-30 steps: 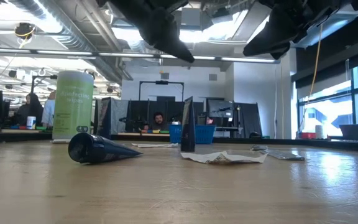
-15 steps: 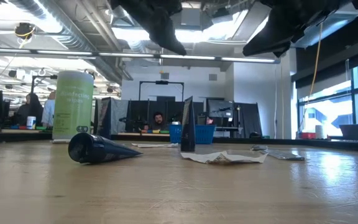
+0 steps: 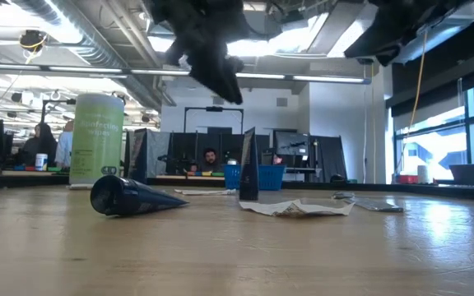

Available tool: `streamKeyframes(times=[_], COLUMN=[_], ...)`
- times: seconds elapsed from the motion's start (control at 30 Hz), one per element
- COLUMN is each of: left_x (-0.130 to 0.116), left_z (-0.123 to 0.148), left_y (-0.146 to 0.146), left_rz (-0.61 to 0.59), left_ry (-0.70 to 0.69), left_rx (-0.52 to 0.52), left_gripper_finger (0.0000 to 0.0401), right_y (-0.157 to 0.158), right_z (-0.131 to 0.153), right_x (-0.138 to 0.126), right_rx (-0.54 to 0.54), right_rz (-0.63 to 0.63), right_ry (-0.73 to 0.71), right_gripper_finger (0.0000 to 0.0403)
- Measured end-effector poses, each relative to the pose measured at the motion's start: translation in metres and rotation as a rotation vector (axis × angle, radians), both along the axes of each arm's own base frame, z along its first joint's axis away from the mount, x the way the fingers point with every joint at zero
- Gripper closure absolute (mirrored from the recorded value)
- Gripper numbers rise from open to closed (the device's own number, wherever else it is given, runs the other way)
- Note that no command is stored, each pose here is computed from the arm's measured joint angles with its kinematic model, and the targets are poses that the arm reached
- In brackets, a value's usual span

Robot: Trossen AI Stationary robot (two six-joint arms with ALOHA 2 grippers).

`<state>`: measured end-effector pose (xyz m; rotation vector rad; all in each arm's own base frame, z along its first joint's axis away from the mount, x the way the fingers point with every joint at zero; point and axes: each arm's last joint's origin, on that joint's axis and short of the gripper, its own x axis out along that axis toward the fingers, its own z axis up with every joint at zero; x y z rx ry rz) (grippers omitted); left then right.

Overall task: Pick & Place Travel size toiletries
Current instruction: Put the dark blue shaving cream bottle into the blue basket

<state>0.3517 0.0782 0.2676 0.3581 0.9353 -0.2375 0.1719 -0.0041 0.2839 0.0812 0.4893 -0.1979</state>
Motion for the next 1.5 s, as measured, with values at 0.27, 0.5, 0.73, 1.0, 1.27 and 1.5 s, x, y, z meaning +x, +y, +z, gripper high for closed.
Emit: streamKeyframes(times=[0.27,0.5,0.73,1.0,1.27,1.5], left_x=[0.01,0.011,0.015,0.02,0.027,0.032], left_z=[-0.022,-0.022,-0.02,-0.028,-0.052,-0.055], left_y=[-0.009,-0.011,-0.018,-0.019,-0.011,-0.011], left_rz=[-0.083,-0.137,-0.221,-0.272,-0.259,-0.272], left_ry=[0.077,0.066,0.034,0.034,0.096,0.07], left_rx=[0.07,0.082,0.133,0.151,0.126,0.155], left_gripper_finger=[0.0274,0.028,0.0283,0.0283,0.0283,0.0283], right_y=[0.002,0.002,0.002,0.002,0.002,0.002], right_z=[-0.001,-0.007,-0.006,-0.007,-0.007,-0.007], right_x=[-0.038,-0.06,-0.059,-0.058,-0.058,-0.058], right_rx=[0.143,0.228,0.233,0.233,0.233,0.233], right_rz=[0.079,0.016,0.022,0.022,0.022,0.022], right_ry=[0.095,0.182,0.176,0.177,0.177,0.177], right_gripper_finger=[0.0379,0.0384,0.0394,0.0378,0.0353,0.0337])
